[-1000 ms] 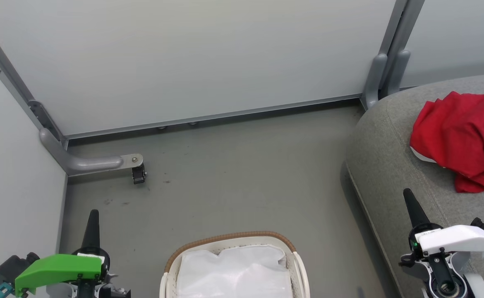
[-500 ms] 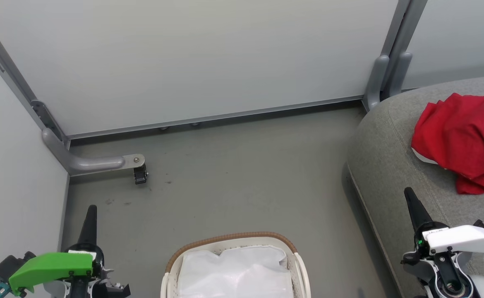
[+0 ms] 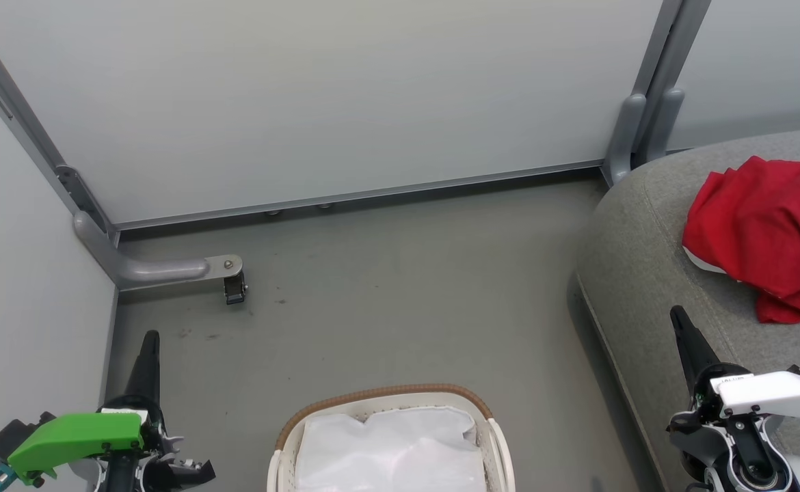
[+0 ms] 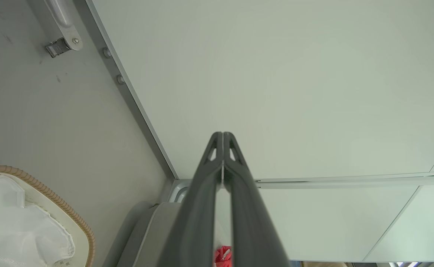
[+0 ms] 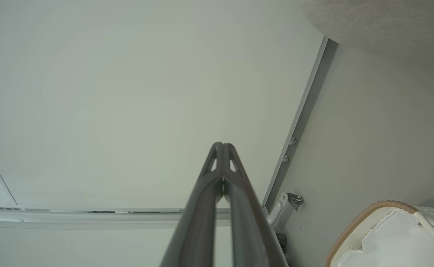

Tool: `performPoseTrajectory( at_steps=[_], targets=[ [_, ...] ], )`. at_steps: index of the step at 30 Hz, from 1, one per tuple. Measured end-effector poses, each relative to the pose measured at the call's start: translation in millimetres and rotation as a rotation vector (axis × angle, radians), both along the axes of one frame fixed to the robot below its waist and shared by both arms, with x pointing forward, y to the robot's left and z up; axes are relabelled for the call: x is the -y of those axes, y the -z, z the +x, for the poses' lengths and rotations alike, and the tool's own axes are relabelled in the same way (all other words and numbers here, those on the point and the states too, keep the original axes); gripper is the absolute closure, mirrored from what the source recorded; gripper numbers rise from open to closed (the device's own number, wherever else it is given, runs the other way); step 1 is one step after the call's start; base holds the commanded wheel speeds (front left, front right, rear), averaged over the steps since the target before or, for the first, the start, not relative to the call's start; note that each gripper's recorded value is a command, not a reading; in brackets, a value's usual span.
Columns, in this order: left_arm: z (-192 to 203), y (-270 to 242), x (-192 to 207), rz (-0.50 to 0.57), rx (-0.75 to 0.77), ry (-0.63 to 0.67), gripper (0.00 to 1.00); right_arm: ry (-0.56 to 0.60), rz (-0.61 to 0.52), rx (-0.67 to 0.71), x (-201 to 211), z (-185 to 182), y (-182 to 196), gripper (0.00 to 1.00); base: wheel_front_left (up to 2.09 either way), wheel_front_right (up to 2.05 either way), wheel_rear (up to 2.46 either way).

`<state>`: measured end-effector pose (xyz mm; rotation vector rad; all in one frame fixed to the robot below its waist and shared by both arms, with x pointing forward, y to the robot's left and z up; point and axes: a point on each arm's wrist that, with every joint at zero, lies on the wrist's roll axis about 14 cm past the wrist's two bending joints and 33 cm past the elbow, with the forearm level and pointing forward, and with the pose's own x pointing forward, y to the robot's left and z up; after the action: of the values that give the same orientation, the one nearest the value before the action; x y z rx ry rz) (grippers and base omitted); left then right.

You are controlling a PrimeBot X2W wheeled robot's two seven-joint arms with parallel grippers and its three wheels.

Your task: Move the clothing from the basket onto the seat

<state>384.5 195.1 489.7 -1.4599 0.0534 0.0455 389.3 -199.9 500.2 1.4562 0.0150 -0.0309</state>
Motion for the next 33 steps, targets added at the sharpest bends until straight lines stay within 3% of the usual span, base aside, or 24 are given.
performPoseTrajectory(
  at_steps=[18,33],
  targets=[
    [3,-13,-4,-0.116,0.048,-0.006,1.0,-0.012,0.119,0.03,-1,1,-7,1.0,0.0,0.0,0.0],
    [3,-14,-4,-0.116,0.052,-0.006,1.0,-0.012,0.12,0.03,-1,1,-7,1.0,0.0,0.0,0.0]
  ],
)
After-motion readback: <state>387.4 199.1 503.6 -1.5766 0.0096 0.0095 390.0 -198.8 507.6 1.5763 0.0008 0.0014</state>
